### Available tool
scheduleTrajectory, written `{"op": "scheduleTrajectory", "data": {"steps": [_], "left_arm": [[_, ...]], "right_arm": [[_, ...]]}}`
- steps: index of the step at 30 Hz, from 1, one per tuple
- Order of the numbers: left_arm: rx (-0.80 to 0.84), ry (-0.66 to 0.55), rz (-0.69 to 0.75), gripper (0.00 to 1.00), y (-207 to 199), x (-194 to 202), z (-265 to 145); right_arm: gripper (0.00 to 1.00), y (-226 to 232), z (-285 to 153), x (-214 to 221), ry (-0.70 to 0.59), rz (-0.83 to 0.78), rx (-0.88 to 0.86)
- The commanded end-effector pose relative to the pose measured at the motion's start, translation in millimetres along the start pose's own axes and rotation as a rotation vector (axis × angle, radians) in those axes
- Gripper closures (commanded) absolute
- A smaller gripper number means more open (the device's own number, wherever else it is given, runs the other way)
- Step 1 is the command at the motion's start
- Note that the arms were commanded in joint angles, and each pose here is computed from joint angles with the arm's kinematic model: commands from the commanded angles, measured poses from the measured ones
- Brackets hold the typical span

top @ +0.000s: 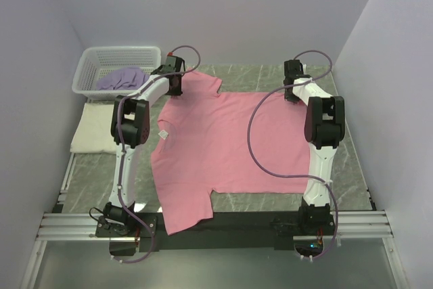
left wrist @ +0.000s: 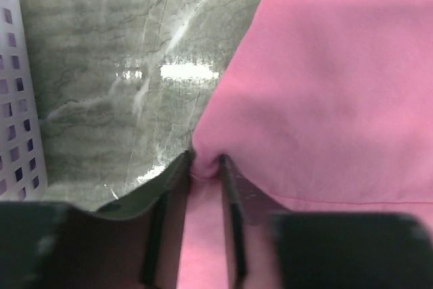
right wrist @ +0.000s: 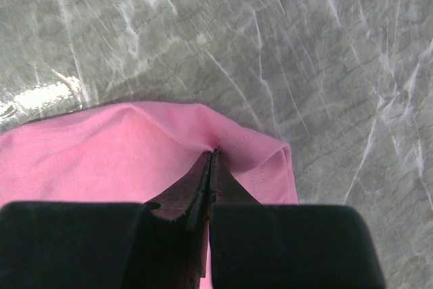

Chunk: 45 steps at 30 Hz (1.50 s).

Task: Fold and stack the t-shirts
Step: Flatten the tshirt out, then fold the tshirt

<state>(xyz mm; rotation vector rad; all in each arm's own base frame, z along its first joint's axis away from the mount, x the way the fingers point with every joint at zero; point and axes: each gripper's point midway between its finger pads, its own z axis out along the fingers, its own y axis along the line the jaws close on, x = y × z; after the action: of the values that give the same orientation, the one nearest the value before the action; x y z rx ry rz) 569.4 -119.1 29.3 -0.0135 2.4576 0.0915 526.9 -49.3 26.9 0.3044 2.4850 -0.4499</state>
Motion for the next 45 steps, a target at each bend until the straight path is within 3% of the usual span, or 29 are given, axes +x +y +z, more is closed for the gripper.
{"op": "scheduleTrajectory", "data": {"steps": [1, 7, 14, 26, 34, 45], "left_arm": [[0.009, 0.094, -0.001, 0.71, 2.8, 28.4, 13.7], [-0.010, 0.031, -0.023, 0.99, 15.6, 10.2, 7.9], [-0.004, -0.066, -0.066, 0.99, 28.1, -24.8, -7.8], [0.104, -0.183, -0.196, 0.99, 32.6, -62.2, -38.6], [0.195, -0.262, -0.150, 0.99, 21.2, -87.3, -62.5], [0.206, -0.250, -0.119, 0.99, 22.1, -82.4, -75.1]], "right_arm": [[1.00, -17.6, -24.4, -35.1, -0.099, 0.037, 0.034], [1.00, -30.5, -25.9, -53.4, -0.138, 0.053, 0.068], [1.00, -67.3, -19.9, -70.3, -0.168, 0.098, 0.130], [1.00, -81.1, -35.2, -87.0, -0.212, 0.132, 0.122], [1.00, -81.3, -48.1, -86.1, -0.220, 0.139, 0.095], [1.00, -87.0, -62.6, -75.8, -0.202, 0.156, 0.099]]}}
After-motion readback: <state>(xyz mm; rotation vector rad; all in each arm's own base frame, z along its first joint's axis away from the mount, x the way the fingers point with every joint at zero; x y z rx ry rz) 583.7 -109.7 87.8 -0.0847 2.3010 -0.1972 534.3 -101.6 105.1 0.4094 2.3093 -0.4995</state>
